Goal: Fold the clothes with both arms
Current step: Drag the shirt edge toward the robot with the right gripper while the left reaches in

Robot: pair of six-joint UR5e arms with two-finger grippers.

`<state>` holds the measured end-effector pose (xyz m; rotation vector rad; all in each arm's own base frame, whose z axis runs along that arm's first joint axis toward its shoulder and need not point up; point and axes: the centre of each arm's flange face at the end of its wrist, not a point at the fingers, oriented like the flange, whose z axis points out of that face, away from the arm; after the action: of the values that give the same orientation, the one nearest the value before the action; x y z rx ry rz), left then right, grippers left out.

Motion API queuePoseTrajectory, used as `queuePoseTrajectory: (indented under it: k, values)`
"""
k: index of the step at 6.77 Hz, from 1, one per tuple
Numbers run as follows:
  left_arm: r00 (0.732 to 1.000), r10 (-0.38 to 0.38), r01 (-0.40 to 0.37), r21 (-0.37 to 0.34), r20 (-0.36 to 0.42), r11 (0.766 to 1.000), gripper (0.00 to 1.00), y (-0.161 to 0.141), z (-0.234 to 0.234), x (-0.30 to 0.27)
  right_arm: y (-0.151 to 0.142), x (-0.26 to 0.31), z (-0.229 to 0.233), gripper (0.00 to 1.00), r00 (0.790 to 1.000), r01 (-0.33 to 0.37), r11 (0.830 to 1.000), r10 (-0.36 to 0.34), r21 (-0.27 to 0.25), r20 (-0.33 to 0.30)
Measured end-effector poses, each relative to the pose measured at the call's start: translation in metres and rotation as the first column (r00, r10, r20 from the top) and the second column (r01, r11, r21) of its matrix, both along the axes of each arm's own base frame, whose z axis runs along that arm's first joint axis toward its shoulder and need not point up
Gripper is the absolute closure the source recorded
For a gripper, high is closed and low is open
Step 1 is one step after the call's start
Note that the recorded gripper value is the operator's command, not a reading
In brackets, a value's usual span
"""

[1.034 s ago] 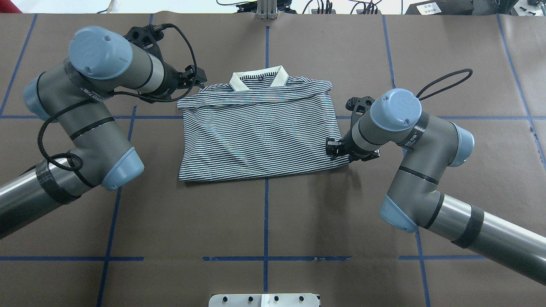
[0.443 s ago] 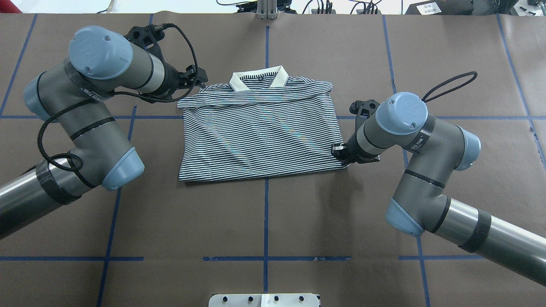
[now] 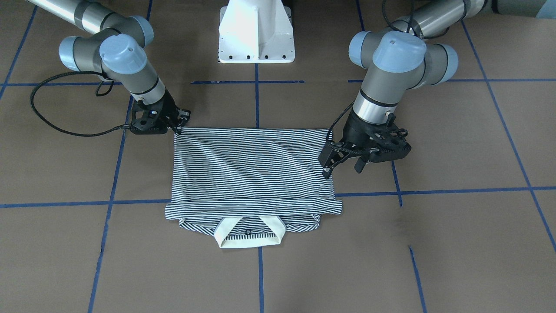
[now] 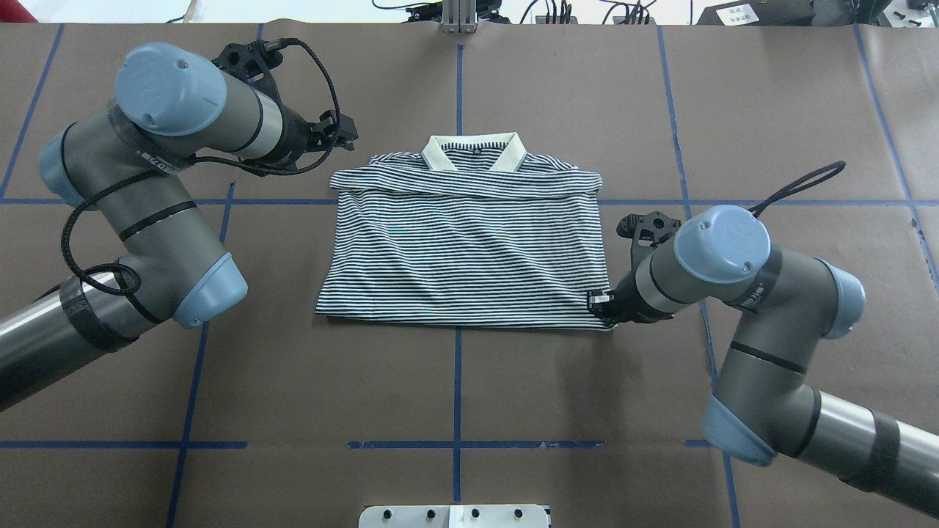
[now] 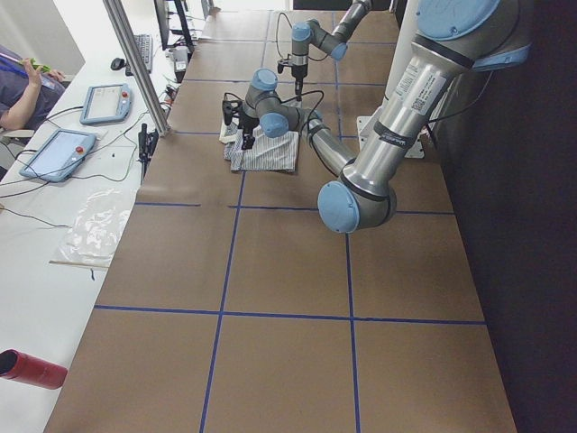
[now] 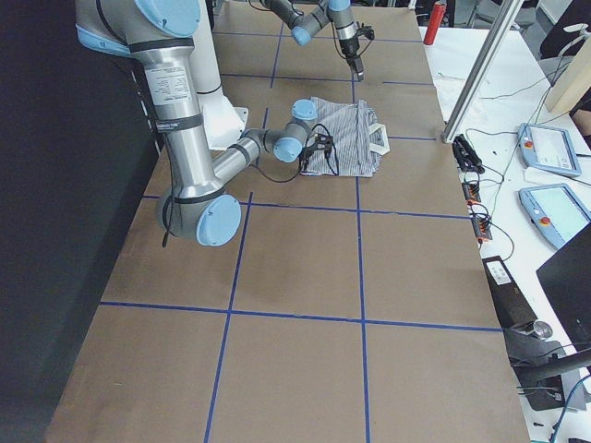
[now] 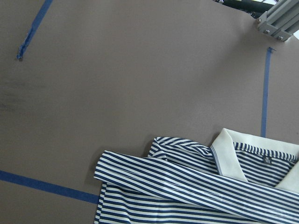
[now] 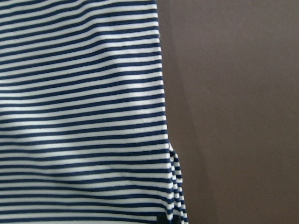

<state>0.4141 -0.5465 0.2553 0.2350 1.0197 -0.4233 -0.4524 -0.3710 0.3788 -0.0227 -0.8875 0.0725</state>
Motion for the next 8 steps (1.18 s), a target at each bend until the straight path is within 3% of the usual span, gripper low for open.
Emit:
queuePoseTrajectory:
  k: [2,3,4,5,7,8]
  values:
    - [1.000,0.004,-0.004,0.004,-0.005,1.000,0.00,0.006,-0.001,-0.001,0.075,0.034,-0.002,1.00,0.998,0.056,0.998,-0.055,-0.042,0.024]
    - [1.000,0.008,-0.008,0.007,-0.008,1.000,0.00,0.009,-0.002,-0.001,0.120,0.038,-0.011,1.00,0.996,0.087,0.991,-0.083,-0.101,0.039]
    - [1.000,0.013,-0.013,0.011,-0.012,1.000,0.00,0.013,-0.003,0.000,0.161,0.029,-0.016,0.75,0.992,0.120,0.980,-0.115,-0.157,0.042]
    - [1.000,0.021,-0.021,0.018,-0.020,1.000,0.00,0.019,-0.008,0.001,0.194,0.020,-0.017,0.01,0.989,0.144,0.971,-0.140,-0.191,0.035]
    - [0.998,0.055,-0.054,0.023,-0.028,0.998,0.00,0.038,-0.011,0.012,0.216,0.014,-0.022,0.00,0.992,0.129,0.975,-0.126,-0.183,0.032]
    - [0.996,0.085,-0.085,0.009,-0.015,0.996,0.00,0.054,-0.012,0.024,0.209,0.017,-0.028,0.00,0.997,0.075,0.987,-0.070,-0.144,0.040]
